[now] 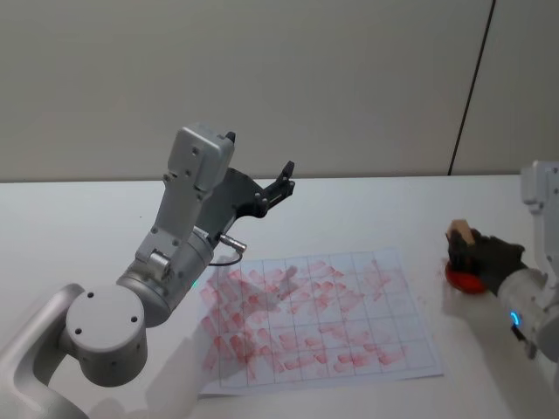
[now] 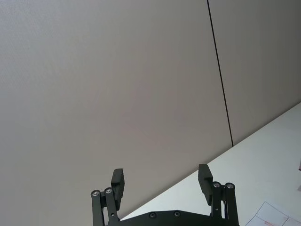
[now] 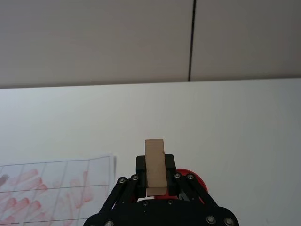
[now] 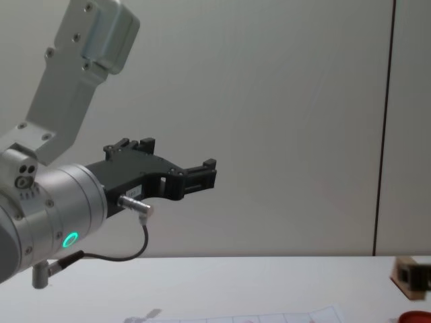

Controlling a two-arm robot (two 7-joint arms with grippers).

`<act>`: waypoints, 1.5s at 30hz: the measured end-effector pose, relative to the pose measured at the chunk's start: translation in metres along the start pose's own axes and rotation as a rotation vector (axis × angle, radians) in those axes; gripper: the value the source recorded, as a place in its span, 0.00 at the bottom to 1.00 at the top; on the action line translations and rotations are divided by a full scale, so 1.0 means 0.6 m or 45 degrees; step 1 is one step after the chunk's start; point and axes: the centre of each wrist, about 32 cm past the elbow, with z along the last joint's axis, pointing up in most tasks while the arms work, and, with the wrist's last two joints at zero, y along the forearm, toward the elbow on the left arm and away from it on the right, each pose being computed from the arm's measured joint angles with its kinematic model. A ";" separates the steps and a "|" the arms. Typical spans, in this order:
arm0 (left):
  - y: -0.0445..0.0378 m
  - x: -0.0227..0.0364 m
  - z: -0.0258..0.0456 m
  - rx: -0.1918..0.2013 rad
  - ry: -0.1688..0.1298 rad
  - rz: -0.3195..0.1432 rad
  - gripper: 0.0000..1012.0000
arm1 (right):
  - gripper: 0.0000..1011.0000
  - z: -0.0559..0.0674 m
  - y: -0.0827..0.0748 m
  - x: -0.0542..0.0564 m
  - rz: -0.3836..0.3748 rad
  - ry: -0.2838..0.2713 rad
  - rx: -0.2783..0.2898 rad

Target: Use the one hand to pick up the stamp and affix it onto the A4 paper.

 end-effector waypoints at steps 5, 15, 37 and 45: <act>0.000 0.0000 0.000 0.000 0.000 0.000 0.99 | 0.22 0.014 -0.008 -0.017 0.053 -0.031 0.038; 0.000 0.0000 0.000 0.000 0.000 0.000 0.99 | 0.22 0.012 -0.014 -0.053 0.160 -0.099 0.011; 0.000 0.0000 0.000 0.000 0.000 0.000 0.99 | 0.22 -0.037 -0.004 -0.093 0.225 -0.212 -0.149; 0.000 0.0000 0.000 0.000 0.000 0.000 0.99 | 0.22 -0.049 -0.001 -0.092 0.224 -0.217 -0.170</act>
